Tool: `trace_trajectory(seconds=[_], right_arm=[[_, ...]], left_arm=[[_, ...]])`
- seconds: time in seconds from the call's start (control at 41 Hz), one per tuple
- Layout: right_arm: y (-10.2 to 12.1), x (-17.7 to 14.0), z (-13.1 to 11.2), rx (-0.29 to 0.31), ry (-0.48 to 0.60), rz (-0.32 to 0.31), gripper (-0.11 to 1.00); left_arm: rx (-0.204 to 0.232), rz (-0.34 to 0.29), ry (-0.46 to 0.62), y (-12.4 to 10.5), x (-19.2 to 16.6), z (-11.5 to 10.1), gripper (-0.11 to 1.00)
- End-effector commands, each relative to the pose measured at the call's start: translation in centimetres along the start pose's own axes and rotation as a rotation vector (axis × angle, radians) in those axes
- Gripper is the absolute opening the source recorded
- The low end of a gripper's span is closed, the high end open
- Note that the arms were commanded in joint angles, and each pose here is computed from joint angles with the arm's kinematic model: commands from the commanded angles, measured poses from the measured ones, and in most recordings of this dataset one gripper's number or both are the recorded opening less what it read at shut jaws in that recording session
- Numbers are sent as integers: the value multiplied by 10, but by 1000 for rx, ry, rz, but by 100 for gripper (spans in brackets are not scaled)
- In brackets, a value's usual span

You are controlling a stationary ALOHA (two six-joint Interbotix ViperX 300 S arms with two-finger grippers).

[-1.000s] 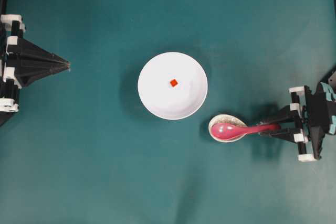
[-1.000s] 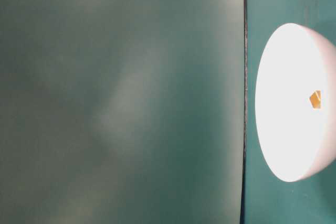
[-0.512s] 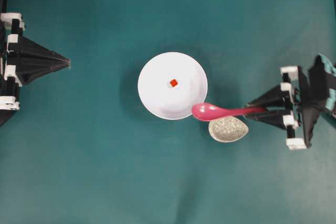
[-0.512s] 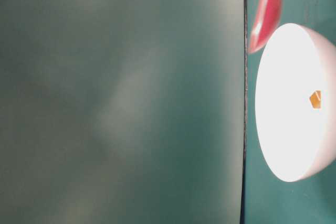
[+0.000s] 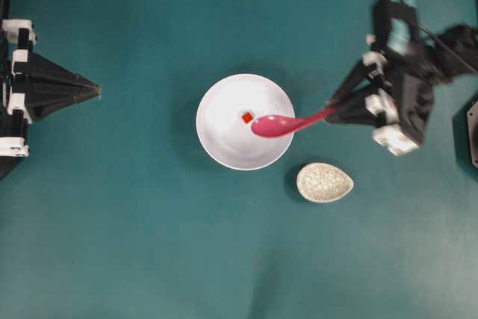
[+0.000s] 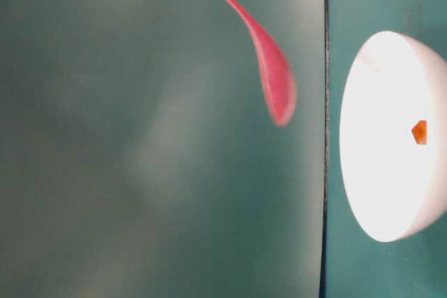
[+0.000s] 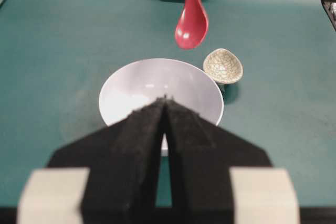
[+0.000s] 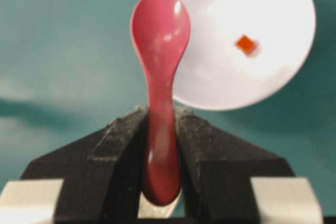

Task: Grip the spoon and scoop the red block from the bowl with right arm.
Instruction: 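Carry the spoon left and lower its bowl into the white bowl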

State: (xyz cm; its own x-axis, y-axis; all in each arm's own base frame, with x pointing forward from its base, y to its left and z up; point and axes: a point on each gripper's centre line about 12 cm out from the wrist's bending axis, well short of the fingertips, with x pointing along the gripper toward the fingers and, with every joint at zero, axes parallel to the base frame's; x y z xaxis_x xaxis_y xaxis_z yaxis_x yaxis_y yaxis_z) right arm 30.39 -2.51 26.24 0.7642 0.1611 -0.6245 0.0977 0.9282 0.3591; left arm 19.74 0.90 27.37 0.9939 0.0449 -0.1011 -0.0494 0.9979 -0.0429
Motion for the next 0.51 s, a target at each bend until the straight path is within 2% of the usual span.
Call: trace_trajectory(seconds=[0.0, 0.171, 0.341, 0.488], right_arm=[[-1, 9, 19, 20, 69, 20, 25], [-7, 38, 32, 34, 251, 8, 25], [-21, 58, 35, 17, 396, -86, 25], [-27, 70, 30, -40, 458, -164, 25]], left_arm=[[1, 2, -19, 0, 2, 9, 0], [3, 1, -17, 0, 3, 9, 0], [3, 1, -18, 0, 3, 9, 0], [3, 2, -20, 0, 3, 9, 0]])
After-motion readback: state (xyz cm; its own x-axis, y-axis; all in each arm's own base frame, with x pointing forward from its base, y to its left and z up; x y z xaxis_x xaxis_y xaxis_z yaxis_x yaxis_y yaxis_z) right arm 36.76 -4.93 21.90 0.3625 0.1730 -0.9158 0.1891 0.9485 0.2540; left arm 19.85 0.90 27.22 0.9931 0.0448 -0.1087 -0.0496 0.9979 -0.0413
